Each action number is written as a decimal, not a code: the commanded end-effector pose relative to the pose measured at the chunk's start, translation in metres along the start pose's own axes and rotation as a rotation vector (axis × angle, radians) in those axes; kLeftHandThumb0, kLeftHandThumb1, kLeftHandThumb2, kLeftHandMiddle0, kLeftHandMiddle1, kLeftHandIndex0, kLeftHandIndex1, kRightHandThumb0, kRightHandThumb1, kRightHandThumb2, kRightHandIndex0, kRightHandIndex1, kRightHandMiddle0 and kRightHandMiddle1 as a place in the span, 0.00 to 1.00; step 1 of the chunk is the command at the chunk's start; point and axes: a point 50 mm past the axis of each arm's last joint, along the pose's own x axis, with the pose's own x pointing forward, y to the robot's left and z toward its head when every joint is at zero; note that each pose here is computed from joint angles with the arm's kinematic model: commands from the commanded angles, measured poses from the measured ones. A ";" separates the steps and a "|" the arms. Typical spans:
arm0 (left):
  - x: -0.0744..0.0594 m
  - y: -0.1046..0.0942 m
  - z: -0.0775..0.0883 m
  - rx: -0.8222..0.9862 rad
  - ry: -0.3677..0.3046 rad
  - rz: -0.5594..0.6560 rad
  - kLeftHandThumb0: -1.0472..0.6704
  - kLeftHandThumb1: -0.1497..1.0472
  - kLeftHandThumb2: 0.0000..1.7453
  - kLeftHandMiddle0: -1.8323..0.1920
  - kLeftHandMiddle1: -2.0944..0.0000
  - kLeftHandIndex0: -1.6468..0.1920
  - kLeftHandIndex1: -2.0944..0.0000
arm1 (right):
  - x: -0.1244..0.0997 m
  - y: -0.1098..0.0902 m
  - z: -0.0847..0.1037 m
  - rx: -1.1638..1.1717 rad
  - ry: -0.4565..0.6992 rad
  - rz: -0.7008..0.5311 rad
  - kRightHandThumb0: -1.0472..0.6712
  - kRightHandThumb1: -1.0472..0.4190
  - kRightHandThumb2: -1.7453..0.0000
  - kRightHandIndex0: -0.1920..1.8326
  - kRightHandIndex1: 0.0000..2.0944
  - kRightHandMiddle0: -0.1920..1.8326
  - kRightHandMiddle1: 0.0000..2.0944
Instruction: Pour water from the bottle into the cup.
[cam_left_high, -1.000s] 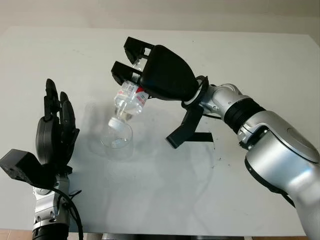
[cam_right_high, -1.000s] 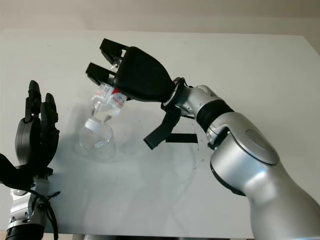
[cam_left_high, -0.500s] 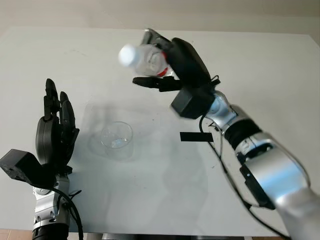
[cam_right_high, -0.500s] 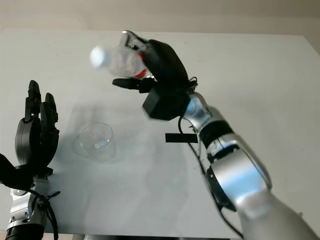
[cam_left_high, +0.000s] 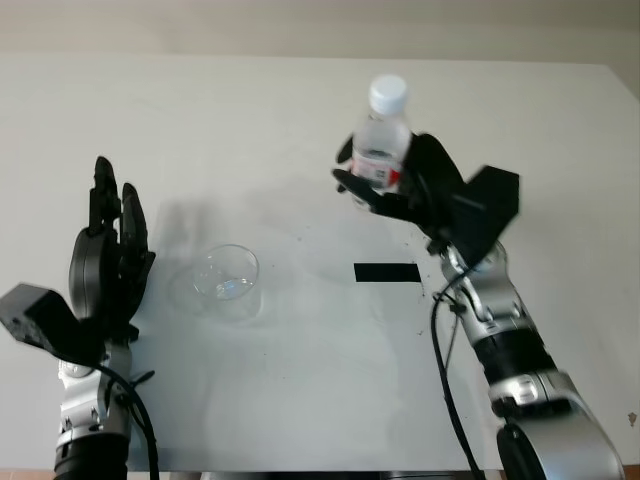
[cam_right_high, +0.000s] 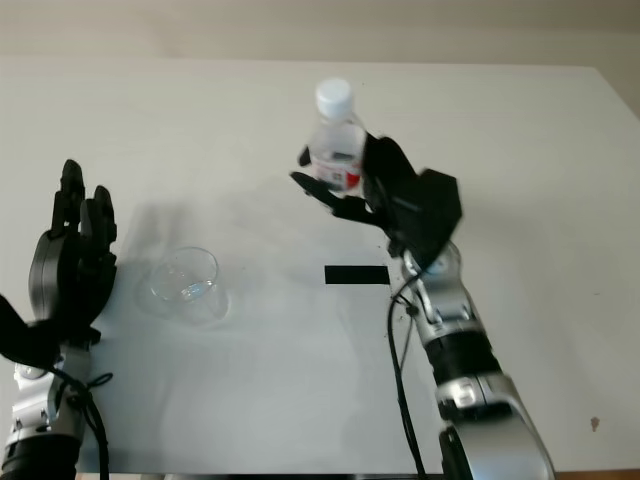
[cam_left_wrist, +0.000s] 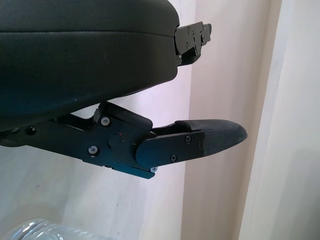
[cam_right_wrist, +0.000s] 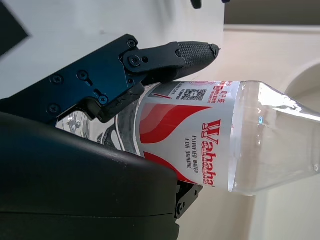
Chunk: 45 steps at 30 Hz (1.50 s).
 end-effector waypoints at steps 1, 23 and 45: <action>0.001 0.006 -0.001 -0.004 0.009 0.000 0.18 1.00 0.30 1.00 1.00 1.00 1.00 | -0.008 -0.006 0.003 0.031 -0.011 -0.033 0.36 0.00 0.73 0.58 1.00 0.41 1.00; 0.001 -0.006 -0.011 -0.014 0.041 -0.025 0.19 1.00 0.34 1.00 0.98 1.00 1.00 | -0.051 0.003 -0.020 0.038 0.162 -0.073 0.33 0.00 0.76 0.57 1.00 0.37 1.00; 0.000 -0.003 -0.009 -0.010 0.049 -0.015 0.19 1.00 0.34 1.00 0.99 1.00 1.00 | -0.068 0.031 -0.052 0.111 0.238 -0.054 0.30 0.00 0.76 0.52 1.00 0.37 1.00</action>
